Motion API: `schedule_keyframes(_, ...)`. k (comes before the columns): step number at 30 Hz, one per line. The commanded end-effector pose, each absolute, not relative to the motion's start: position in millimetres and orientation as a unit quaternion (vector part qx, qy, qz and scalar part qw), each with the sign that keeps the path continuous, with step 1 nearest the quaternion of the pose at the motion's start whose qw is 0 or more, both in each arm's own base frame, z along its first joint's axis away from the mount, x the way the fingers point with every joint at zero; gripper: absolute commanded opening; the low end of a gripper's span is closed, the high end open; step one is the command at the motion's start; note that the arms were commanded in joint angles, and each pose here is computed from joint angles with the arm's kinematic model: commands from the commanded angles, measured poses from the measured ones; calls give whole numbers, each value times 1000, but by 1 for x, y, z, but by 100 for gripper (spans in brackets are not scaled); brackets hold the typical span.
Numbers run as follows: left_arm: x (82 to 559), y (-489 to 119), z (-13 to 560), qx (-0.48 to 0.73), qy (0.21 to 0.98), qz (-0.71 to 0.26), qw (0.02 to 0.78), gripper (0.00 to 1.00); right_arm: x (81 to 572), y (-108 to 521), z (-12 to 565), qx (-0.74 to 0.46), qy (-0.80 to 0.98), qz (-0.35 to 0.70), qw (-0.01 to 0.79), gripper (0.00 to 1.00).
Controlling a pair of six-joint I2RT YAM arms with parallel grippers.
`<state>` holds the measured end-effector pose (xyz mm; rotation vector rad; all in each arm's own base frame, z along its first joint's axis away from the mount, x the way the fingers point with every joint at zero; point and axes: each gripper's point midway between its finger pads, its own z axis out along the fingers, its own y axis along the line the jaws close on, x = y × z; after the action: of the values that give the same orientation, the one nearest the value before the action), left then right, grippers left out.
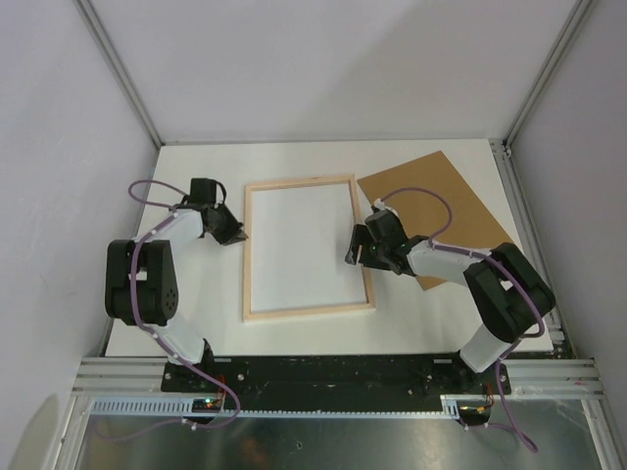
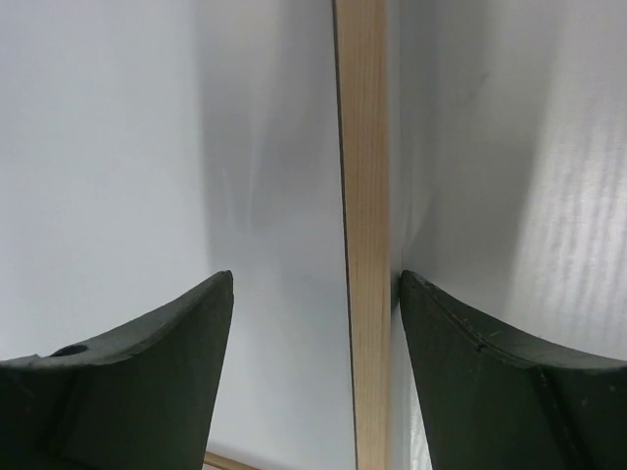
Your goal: Put the photo into the frame
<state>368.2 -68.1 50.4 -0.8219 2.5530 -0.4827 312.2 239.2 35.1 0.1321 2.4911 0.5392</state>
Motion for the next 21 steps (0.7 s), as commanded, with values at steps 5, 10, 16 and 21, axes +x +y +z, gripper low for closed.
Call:
schedule_keyframes(5, 387, -74, 100, -264, 903, -205, 268, 12, 303, 283, 47, 4, 928, 234, 291, 73)
schedule_keyframes(10, 389, -76, 107, -257, 902, -213, 275, 12, 307, 295, 49, -7, 927, 238, 291, 74)
schedule_keyframes(16, 387, -80, 118, -248, 899, -226, 282, 14, 321, 315, 48, -24, 925, 248, 288, 74)
schedule_keyframes(21, 385, -84, 125, -236, 897, -239, 286, 15, 333, 325, 52, -33, 924, 245, 290, 75)
